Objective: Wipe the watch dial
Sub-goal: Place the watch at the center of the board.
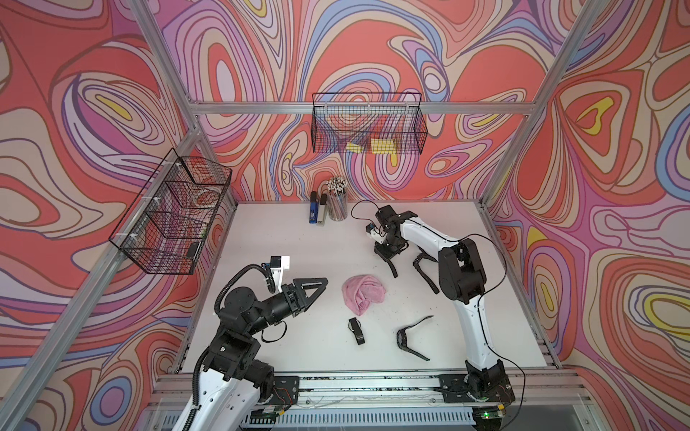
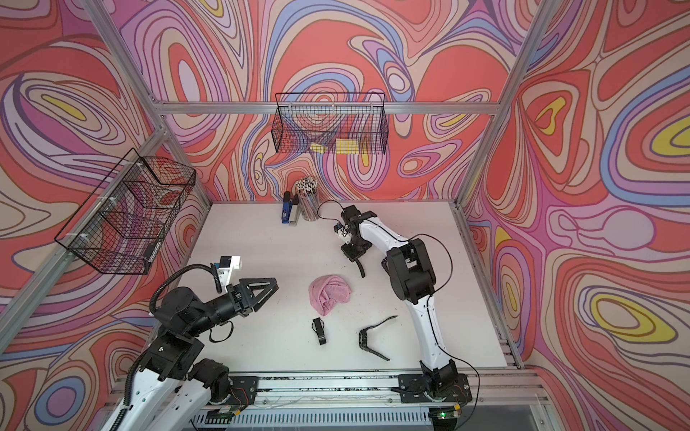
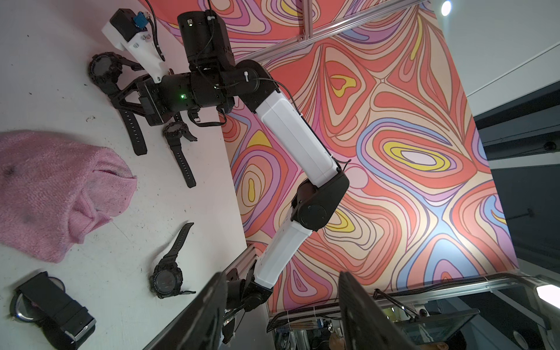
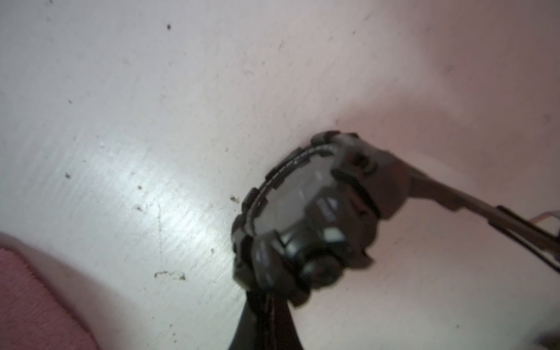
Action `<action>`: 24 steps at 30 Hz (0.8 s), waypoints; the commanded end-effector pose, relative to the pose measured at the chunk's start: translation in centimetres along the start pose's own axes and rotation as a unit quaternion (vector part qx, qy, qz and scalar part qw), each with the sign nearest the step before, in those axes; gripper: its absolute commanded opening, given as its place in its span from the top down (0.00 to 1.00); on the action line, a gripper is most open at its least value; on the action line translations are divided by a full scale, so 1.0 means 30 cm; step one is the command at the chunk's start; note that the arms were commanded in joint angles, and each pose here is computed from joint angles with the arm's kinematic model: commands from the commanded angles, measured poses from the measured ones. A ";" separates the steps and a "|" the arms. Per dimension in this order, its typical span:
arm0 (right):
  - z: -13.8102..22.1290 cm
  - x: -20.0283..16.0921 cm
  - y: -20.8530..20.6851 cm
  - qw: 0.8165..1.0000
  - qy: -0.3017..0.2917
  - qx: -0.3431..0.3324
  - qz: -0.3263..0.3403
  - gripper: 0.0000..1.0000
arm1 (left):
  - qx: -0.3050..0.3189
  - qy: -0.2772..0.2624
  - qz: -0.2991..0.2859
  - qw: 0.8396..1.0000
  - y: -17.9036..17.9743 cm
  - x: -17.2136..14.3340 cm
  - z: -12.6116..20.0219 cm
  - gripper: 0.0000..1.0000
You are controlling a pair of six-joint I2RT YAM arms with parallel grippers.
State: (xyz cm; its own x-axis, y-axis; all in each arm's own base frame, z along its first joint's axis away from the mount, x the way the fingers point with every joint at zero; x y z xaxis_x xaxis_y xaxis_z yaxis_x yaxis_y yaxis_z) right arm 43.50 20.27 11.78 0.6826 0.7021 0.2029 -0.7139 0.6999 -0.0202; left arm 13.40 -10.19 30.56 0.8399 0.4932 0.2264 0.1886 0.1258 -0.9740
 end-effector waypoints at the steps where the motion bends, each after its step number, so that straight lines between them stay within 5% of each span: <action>1: -0.027 -0.019 0.003 1.000 0.028 0.002 0.007 0.98 | -0.010 -0.004 -0.010 1.000 -0.010 0.000 0.002 0.38; 12: 0.043 0.012 0.007 1.000 -0.016 0.005 -0.005 0.54 | 0.051 0.014 -0.016 0.999 0.044 -0.034 0.026 0.36; 24: 0.439 -0.015 0.061 0.982 -0.182 -0.010 -0.057 0.35 | 0.215 0.062 0.011 0.975 0.269 -0.128 0.082 0.39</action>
State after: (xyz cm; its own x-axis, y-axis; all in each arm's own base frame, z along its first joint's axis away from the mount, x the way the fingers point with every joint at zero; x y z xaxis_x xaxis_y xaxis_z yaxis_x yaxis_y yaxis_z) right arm 41.15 19.55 22.16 0.6603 0.5982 0.4541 -0.6551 0.7544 -0.0414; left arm 11.35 -9.30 24.71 0.8828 0.4229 0.2045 0.0207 0.3999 -0.9163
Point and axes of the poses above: each gripper's point midway between its finger pads, its own z axis back along the fingers, its own y axis along the line the jaws close on, x = y × z, the point moved 9 cm from there along z, back along the fingers, and after that the axes turned 4 degrees about z, right-handed, at the moved point
